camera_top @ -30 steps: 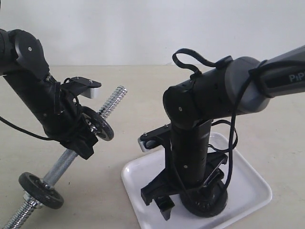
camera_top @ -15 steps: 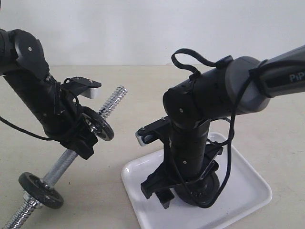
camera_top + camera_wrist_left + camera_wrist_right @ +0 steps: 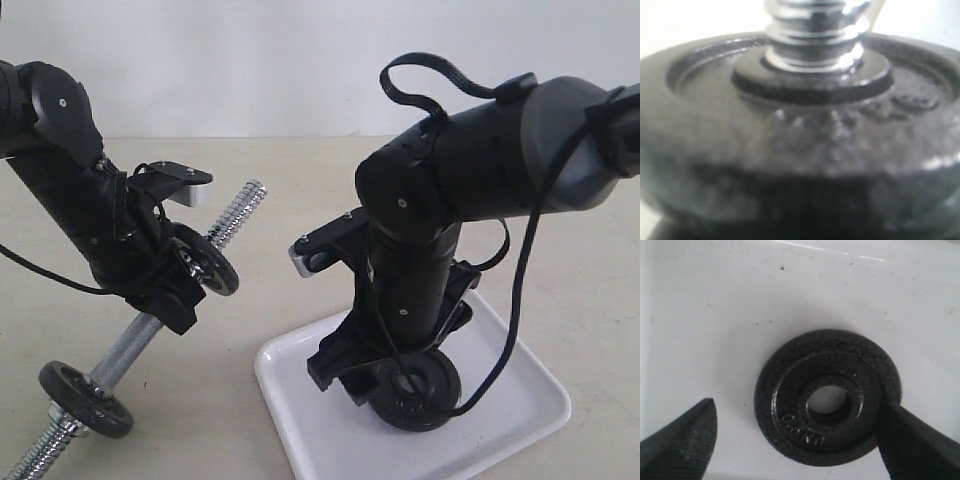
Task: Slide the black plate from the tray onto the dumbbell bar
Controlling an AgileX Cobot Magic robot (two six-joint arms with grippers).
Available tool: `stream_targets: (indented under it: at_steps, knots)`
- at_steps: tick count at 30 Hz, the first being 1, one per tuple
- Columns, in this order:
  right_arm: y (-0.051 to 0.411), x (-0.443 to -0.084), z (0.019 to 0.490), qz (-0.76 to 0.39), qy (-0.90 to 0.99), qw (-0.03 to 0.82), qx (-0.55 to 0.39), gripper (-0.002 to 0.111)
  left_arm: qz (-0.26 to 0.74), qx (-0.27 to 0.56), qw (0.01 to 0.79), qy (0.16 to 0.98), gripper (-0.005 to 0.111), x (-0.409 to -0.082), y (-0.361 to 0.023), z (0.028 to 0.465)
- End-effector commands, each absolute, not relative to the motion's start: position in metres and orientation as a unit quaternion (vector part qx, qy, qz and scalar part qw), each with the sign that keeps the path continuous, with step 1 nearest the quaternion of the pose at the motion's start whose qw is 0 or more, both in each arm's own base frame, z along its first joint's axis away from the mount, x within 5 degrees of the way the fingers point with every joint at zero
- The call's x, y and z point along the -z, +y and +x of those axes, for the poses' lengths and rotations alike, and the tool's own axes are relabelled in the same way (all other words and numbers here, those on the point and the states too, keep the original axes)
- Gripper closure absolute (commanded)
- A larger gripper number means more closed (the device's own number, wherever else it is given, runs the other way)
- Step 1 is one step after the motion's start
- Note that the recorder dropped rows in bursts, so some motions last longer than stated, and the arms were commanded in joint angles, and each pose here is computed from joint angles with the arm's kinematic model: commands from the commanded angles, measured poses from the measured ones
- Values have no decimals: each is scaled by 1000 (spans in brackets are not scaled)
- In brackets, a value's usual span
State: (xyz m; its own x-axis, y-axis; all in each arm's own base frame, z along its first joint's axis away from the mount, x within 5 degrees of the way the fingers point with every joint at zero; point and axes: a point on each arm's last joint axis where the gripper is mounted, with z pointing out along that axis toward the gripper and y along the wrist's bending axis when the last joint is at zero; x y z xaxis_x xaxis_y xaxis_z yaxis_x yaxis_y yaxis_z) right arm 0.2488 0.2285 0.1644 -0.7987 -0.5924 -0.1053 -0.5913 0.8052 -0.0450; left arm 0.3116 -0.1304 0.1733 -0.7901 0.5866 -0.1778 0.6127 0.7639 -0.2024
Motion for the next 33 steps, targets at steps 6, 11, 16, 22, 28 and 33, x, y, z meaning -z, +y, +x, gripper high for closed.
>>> stream_targets:
  at_steps: [6,11,16,22,28,33]
  knots:
    - [219,-168,257,-331,939,76,57,31,314,150,86,933,102,-200,-136,310]
    - [218,-168,257,-329,940,75,57,31,314,150,85,933,102,-200,-136,310]
    - [218,-168,256,-328,940,73,61,31,315,151,82,933,102,-200,-136,309]
    - [215,-167,255,-328,940,59,70,31,315,151,82,933,102,-200,-136,309]
    - [216,-167,255,-328,940,64,66,31,315,151,82,933,102,-200,-136,309]
    - [217,-167,254,-267,960,63,54,31,315,151,79,933,102,-200,-136,308]
